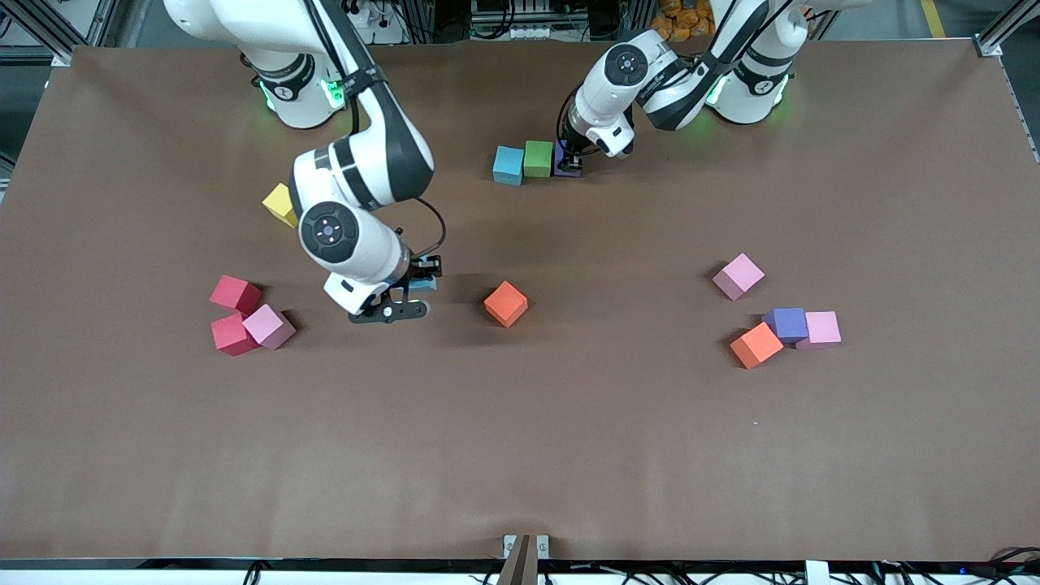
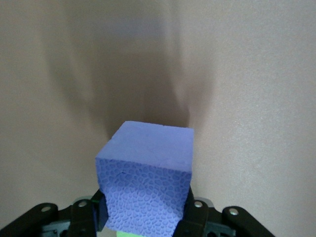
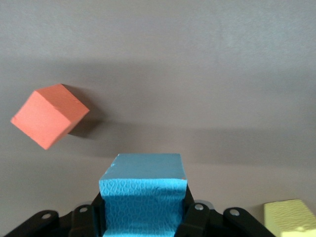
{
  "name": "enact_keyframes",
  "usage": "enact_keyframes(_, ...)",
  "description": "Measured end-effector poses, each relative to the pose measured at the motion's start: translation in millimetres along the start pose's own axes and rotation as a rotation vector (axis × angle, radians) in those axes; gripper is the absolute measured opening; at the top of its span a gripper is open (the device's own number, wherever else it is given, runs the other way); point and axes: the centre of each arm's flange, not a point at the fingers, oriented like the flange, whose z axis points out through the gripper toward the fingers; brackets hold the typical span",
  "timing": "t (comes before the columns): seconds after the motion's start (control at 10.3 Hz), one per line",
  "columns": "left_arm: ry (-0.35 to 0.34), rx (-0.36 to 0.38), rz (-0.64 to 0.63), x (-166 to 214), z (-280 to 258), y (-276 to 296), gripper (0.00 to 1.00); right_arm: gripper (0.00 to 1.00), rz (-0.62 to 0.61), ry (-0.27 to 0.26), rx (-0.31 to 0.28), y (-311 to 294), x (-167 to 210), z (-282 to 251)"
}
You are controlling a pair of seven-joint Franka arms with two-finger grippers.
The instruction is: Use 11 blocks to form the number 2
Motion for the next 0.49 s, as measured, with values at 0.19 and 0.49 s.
enact_keyframes(0.19,0.0,0.001,0.008,1,0,1,0.56,0.56,0.03,0.031,0.002,-32,-14,3)
enact_keyframes(0.49,0.0,0.001,0.003,2,1,3,0.56,0.56,0.065,0.057,0.008,-51,-22,4)
